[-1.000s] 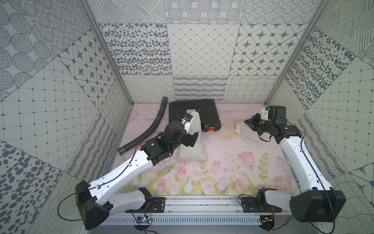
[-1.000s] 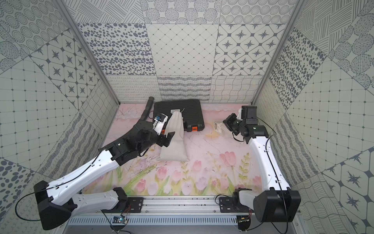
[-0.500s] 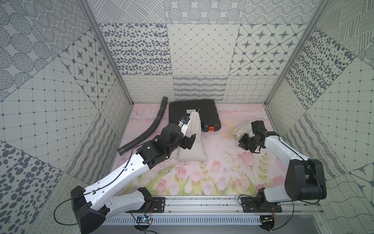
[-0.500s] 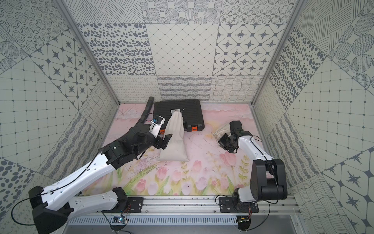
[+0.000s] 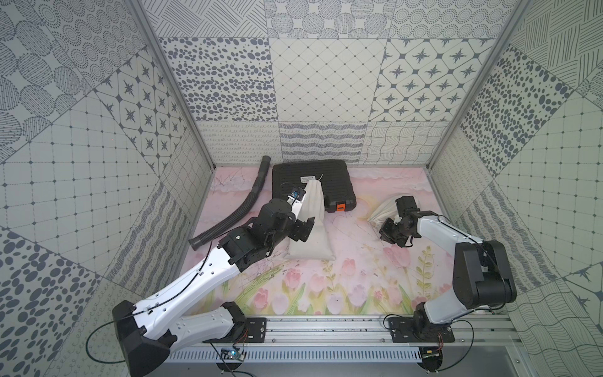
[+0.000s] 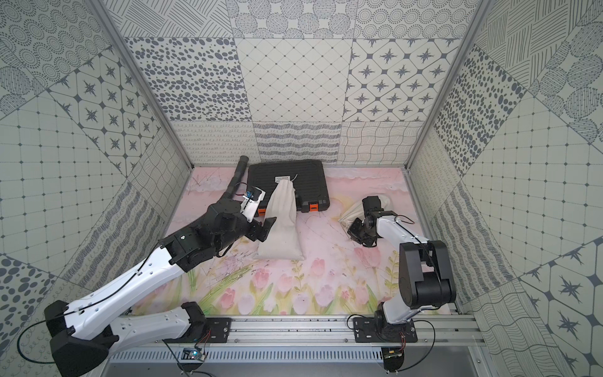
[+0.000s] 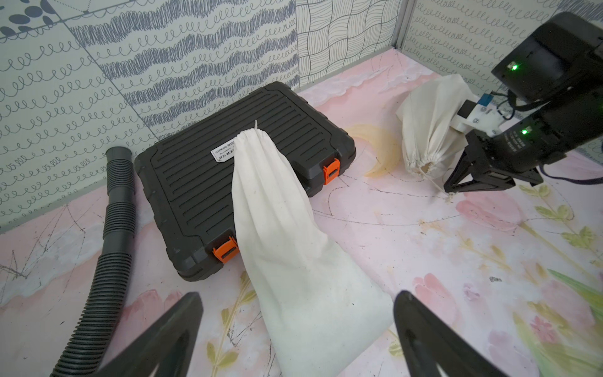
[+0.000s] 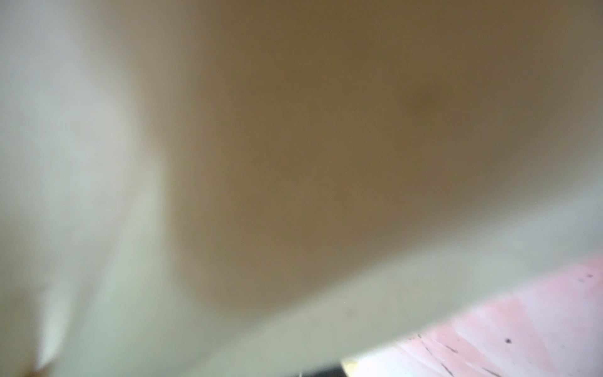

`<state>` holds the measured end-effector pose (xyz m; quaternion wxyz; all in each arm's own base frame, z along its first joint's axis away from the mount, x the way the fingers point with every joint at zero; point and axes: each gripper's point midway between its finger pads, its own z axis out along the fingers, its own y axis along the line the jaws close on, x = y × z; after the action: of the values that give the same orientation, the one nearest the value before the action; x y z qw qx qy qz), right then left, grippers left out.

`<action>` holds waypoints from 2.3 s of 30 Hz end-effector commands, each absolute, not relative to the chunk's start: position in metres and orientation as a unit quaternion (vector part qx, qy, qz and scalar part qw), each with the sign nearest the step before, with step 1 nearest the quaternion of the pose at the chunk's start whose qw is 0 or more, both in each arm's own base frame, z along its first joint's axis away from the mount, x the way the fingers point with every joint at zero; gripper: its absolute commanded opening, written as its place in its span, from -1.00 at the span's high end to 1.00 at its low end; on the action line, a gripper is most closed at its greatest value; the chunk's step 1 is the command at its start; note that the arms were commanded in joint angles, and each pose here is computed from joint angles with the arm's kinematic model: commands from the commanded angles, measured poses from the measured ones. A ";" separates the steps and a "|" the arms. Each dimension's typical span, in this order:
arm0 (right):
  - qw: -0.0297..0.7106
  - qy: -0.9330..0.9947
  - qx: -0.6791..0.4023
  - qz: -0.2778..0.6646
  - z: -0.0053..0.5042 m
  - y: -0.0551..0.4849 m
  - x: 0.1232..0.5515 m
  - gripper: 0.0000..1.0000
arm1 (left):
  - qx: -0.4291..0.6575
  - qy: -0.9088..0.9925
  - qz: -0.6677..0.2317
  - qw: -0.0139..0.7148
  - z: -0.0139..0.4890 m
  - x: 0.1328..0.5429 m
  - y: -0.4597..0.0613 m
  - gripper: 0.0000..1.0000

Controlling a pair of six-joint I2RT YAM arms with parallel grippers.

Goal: Close the soil bag
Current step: Frap the soil bag at the center of the board.

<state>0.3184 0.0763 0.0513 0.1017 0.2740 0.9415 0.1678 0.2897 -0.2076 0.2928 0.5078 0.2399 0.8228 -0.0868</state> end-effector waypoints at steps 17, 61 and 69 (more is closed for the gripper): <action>0.315 0.881 0.216 0.281 0.281 0.109 0.333 1.00 | 0.418 0.720 -0.256 0.491 0.296 0.266 -0.330 -0.92; 0.420 0.795 0.169 0.403 0.483 0.128 0.310 1.00 | 0.381 0.655 -0.402 0.513 0.344 0.341 -0.494 0.36; 0.437 0.786 0.167 0.403 0.496 0.125 0.311 1.00 | 0.381 0.682 -0.377 0.498 0.315 0.345 -0.492 0.79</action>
<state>0.3108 0.1225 0.4401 0.3672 0.1967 0.8335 0.3631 0.3434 -0.4918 0.3310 0.5069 0.3803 0.6691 -0.3883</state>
